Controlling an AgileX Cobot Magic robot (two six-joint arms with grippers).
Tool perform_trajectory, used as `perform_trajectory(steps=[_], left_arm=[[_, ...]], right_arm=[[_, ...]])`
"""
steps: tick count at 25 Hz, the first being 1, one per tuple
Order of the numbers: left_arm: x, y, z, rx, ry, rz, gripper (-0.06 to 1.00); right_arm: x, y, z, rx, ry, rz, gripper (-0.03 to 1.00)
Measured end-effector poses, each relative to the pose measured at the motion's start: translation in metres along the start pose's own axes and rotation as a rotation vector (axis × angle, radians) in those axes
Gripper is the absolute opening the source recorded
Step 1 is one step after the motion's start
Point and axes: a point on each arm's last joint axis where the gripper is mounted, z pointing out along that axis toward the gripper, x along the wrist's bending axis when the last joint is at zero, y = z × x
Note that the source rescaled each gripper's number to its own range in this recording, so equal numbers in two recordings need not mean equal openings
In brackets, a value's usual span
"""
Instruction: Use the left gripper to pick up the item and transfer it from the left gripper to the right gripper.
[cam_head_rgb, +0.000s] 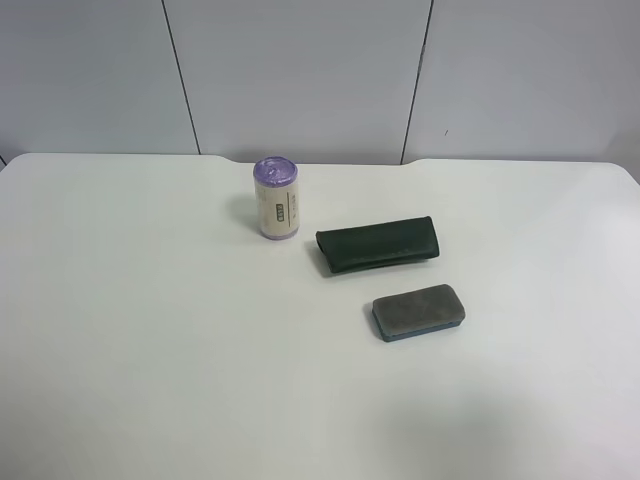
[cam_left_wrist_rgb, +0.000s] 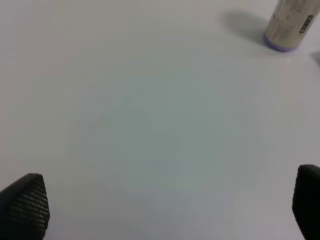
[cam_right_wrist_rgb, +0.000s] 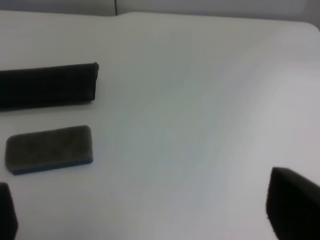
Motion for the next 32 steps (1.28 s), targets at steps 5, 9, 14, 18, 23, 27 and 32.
perform_trajectory(steps=[5,9,14,18,23,27,32], left_arm=[[0.0000,0.0000,0.0000,0.000,0.000,0.000,1.00],[0.0000,0.0000,0.0000,0.000,0.000,0.000,1.00],[0.0000,0.0000,0.0000,0.000,0.000,0.000,1.00],[0.0000,0.0000,0.0000,0.000,0.004,-0.002,1.00],[-0.0002,0.0000,0.0000,-0.002,0.026,-0.013,1.00],[-0.0006,0.0000,0.0000,-0.006,0.081,-0.040,1.00],[-0.0007,0.0000,0.0000,-0.007,0.096,-0.048,1.00]], right_arm=[[-0.0006,-0.0033,0.0039,0.016,-0.005,0.001,1.00],[-0.0008,-0.0031,0.0040,0.014,-0.007,0.003,1.00],[-0.0008,-0.0031,0.0040,0.014,-0.007,0.007,1.00],[-0.0008,-0.0031,0.0040,0.014,-0.007,0.007,1.00],[-0.0008,-0.0031,0.0040,0.014,-0.007,0.007,1.00],[-0.0008,-0.0031,0.0040,0.014,-0.007,0.007,1.00],[-0.0008,-0.0031,0.0040,0.014,-0.007,0.007,1.00]])
